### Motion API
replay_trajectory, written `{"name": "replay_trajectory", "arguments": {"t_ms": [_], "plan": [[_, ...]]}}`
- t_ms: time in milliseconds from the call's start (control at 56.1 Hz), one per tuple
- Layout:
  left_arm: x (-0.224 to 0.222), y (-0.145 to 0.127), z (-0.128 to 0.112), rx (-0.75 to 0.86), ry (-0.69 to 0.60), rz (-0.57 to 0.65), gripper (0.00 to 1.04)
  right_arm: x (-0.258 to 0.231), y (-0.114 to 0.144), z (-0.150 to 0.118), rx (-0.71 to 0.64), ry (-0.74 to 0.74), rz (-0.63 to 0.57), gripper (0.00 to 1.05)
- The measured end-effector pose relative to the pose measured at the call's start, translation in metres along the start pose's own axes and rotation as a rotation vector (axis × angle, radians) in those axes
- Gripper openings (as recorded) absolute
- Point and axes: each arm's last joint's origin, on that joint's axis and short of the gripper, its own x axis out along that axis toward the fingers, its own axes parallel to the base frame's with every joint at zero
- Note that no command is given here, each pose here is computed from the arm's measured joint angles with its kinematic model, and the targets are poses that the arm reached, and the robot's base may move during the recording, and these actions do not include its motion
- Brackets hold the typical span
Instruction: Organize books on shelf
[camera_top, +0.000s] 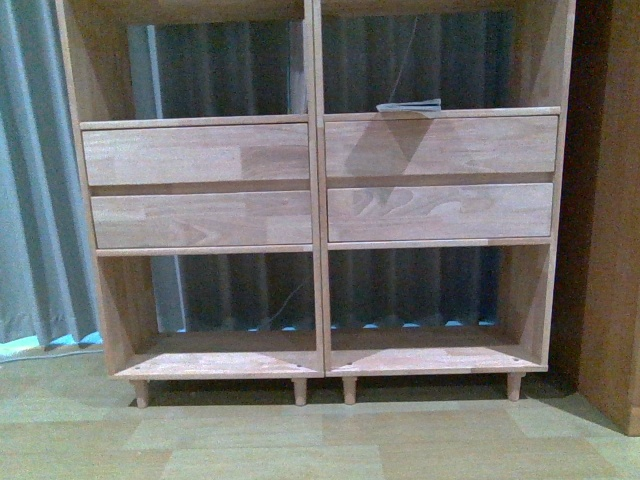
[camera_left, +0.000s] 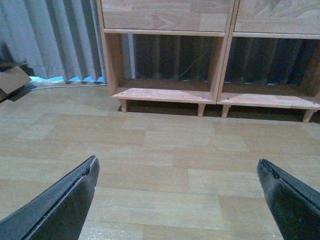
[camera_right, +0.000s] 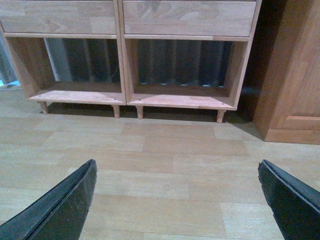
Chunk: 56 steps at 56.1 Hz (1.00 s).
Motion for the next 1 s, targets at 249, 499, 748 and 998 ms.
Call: {"name": "replay_trajectory", "arguments": {"t_ms": [249, 499, 748, 998], "plan": [[0.0000, 0.0000, 0.0000, 0.000, 0.000, 0.000, 0.97, 0.0000, 0.0000, 0.0000, 0.000, 0.000, 0.000, 0.98], [0.0000, 0.0000, 0.0000, 0.000, 0.000, 0.000, 0.97, 0.0000, 0.0000, 0.0000, 0.000, 0.000, 0.000, 0.98], [0.0000, 0.0000, 0.0000, 0.000, 0.000, 0.000, 0.97, 0.0000, 0.0000, 0.0000, 0.000, 0.000, 0.000, 0.98], [0.0000, 0.0000, 0.0000, 0.000, 0.000, 0.000, 0.97, 0.0000, 0.0000, 0.0000, 0.000, 0.000, 0.000, 0.98]]}}
